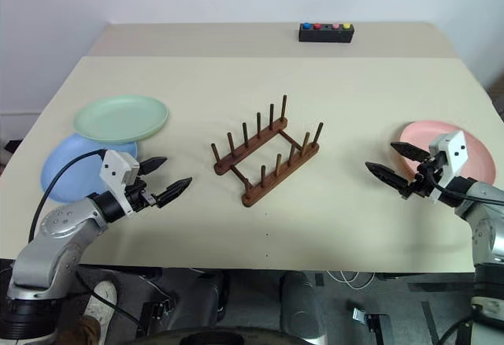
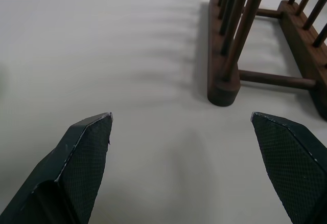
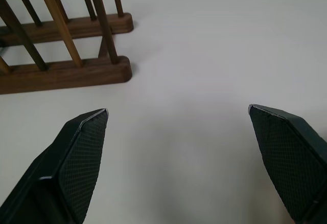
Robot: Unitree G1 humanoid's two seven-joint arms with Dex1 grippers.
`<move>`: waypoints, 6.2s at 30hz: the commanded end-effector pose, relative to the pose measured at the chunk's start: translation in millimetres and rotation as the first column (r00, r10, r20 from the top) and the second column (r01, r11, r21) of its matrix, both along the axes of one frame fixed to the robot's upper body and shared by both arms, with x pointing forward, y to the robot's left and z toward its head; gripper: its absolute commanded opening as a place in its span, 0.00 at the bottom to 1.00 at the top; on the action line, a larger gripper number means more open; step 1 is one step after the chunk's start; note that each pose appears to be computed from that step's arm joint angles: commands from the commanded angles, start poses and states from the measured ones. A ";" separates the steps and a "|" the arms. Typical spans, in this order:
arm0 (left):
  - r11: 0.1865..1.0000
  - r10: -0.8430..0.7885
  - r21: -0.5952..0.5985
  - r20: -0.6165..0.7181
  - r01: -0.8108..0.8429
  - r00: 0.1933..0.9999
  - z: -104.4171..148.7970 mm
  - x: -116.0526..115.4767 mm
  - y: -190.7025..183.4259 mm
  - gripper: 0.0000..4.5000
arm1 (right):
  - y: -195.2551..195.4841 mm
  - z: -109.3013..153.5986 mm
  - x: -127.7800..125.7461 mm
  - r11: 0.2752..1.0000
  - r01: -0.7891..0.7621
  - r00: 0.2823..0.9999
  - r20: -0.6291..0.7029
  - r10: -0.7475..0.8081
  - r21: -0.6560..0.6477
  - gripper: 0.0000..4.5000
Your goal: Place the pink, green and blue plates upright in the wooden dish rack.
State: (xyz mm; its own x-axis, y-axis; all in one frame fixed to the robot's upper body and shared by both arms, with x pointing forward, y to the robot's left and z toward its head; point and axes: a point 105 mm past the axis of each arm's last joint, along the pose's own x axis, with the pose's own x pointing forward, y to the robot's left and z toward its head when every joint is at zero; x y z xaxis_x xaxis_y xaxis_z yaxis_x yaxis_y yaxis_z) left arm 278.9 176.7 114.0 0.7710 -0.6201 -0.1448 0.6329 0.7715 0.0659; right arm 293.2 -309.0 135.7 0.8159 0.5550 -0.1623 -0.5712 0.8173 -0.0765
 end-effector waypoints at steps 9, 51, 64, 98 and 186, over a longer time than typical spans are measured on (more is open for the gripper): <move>0.997 -0.079 -0.007 0.010 0.079 0.997 12.6 -17.1 -7.2 0.99 | 5.3 15.8 7.3 1.000 0.007 0.996 0.094 -0.005 -0.023 1.00; 0.911 -0.383 0.130 -0.092 0.392 0.919 -53.5 2.4 -107.3 0.17 | 38.9 14.3 -36.4 1.000 0.029 0.995 0.095 -0.030 0.011 1.00; 0.735 -0.657 0.199 -0.029 0.648 0.754 -19.5 34.3 -135.3 0.17 | 43.8 2.4 -26.2 0.997 0.052 0.992 0.113 -0.058 0.052 1.00; 0.789 -0.605 0.060 -0.092 0.611 0.791 -26.9 -1.6 -122.4 0.01 | 57.2 -39.0 -39.9 0.995 0.017 0.998 -0.055 -0.023 -0.094 0.01; 0.760 -0.649 0.022 0.076 0.650 0.757 1.1 -5.2 -143.6 0.00 | -50.4 -26.5 -9.8 0.867 0.350 0.903 -0.116 -0.413 -0.355 0.47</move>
